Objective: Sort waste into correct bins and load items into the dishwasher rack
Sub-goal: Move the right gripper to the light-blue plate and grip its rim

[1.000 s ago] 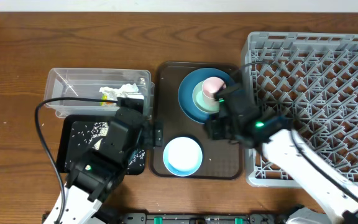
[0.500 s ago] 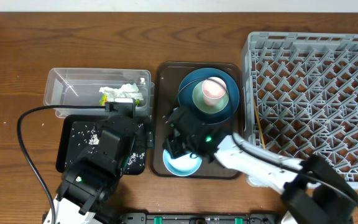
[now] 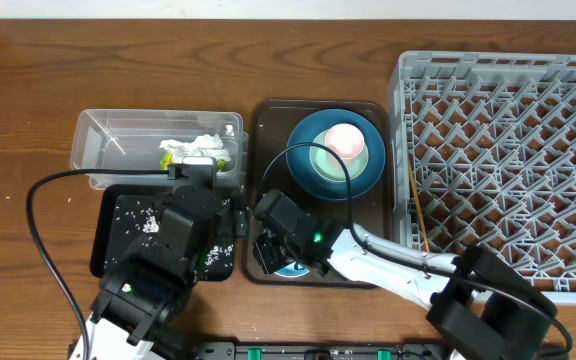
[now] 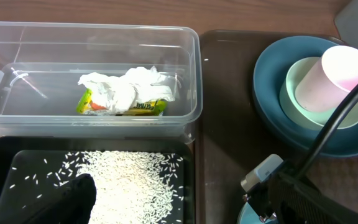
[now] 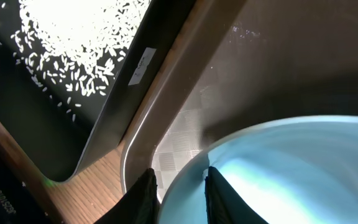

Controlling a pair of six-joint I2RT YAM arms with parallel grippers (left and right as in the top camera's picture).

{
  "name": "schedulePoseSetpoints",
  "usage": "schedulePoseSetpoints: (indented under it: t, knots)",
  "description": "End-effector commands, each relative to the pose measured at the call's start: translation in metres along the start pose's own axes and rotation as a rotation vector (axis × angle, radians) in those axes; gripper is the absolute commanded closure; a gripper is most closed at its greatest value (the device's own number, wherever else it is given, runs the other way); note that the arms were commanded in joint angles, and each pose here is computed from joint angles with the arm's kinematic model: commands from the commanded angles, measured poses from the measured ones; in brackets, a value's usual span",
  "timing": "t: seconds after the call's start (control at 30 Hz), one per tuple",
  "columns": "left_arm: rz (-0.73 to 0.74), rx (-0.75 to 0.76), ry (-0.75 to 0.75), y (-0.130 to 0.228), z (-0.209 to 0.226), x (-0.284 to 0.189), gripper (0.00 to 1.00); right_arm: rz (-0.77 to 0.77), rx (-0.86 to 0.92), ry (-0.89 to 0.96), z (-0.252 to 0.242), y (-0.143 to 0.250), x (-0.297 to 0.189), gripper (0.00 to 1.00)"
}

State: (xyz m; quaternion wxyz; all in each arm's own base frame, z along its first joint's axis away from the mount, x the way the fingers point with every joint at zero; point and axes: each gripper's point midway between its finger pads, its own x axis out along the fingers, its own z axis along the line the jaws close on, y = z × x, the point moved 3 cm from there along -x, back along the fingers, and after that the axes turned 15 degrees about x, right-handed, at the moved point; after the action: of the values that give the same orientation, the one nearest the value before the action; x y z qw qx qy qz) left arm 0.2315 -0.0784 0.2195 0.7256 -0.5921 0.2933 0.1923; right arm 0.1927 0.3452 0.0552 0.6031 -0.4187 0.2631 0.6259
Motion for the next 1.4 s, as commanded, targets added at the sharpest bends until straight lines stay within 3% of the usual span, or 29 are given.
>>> schedulePoseSetpoints:
  t: [0.0, 0.33, 0.73, 0.97, 1.37]
  knots:
    - [-0.022, -0.003, -0.022, -0.007, 0.005, -0.005, 0.09, 0.007, -0.001, 0.003, 0.001, 0.003, 0.002, 0.75]
    - [-0.021, -0.004, -0.021, -0.007, 0.005, -0.005, 0.09, -0.019, 0.021, 0.082, -0.023, -0.009, -0.004, 0.73]
    - [-0.022, -0.015, -0.020, -0.007, 0.004, -0.005, 0.09, -0.093, 0.019, -0.037, -0.020, -0.043, -0.060, 0.67]
    - [-0.022, -0.015, -0.020, -0.007, 0.004, -0.005, 0.09, -0.175, 0.093, 0.162, -0.064, -0.052, -0.095, 0.65]
    - [-0.022, -0.015, -0.020, -0.007, 0.004, -0.005, 0.09, -0.167, 0.120, 0.390, -0.104, -0.039, -0.101, 0.65]
